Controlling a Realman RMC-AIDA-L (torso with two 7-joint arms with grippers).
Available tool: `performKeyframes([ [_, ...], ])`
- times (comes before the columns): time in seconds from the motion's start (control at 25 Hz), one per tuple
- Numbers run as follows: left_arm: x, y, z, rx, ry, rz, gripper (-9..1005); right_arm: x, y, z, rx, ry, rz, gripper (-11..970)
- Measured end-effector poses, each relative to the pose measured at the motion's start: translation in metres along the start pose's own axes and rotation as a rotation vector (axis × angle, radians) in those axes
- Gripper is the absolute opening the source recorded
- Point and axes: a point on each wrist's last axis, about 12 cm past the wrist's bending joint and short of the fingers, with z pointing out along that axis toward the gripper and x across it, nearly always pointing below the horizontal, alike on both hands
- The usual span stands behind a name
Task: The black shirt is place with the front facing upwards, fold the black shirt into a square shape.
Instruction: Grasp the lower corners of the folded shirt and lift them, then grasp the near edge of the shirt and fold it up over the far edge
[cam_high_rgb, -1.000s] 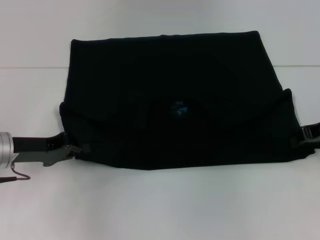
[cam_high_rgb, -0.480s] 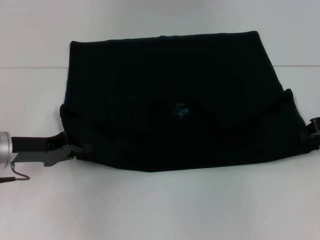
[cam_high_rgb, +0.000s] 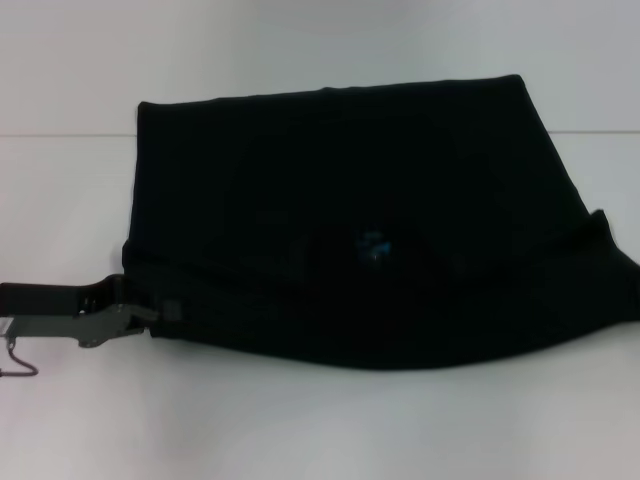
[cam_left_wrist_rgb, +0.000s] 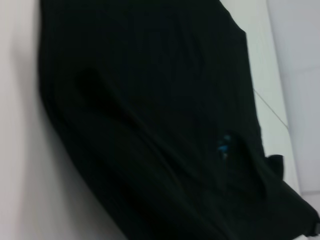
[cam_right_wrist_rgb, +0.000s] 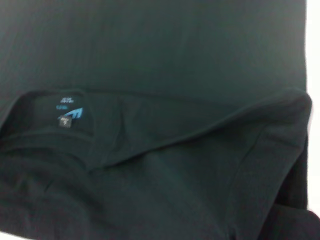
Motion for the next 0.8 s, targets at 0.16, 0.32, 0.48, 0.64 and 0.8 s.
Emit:
performKeyframes([
  [0.16,0.009,-0.008,-0.007,0.069,0.09,0.026,39,0.017,0.002,-0.004,-0.066,0.083,-0.037,15],
  [0.32,0.03,-0.015,-0.01,0.137,0.278,0.06,39,0.039,0.007,-0.005,-0.167,0.185,-0.084,15],
  [0.48,0.054,-0.016,-0.012,0.184,0.432,0.051,39,0.063,0.013,-0.006,-0.278,0.277,-0.128,15],
  [0.64,0.064,-0.012,-0.015,0.201,0.456,0.021,39,0.077,0.013,-0.004,-0.32,0.298,-0.117,15],
  [0.8,0.054,-0.011,-0.024,0.192,0.37,0.024,40,0.072,0.013,0.002,-0.328,0.248,-0.087,15],
])
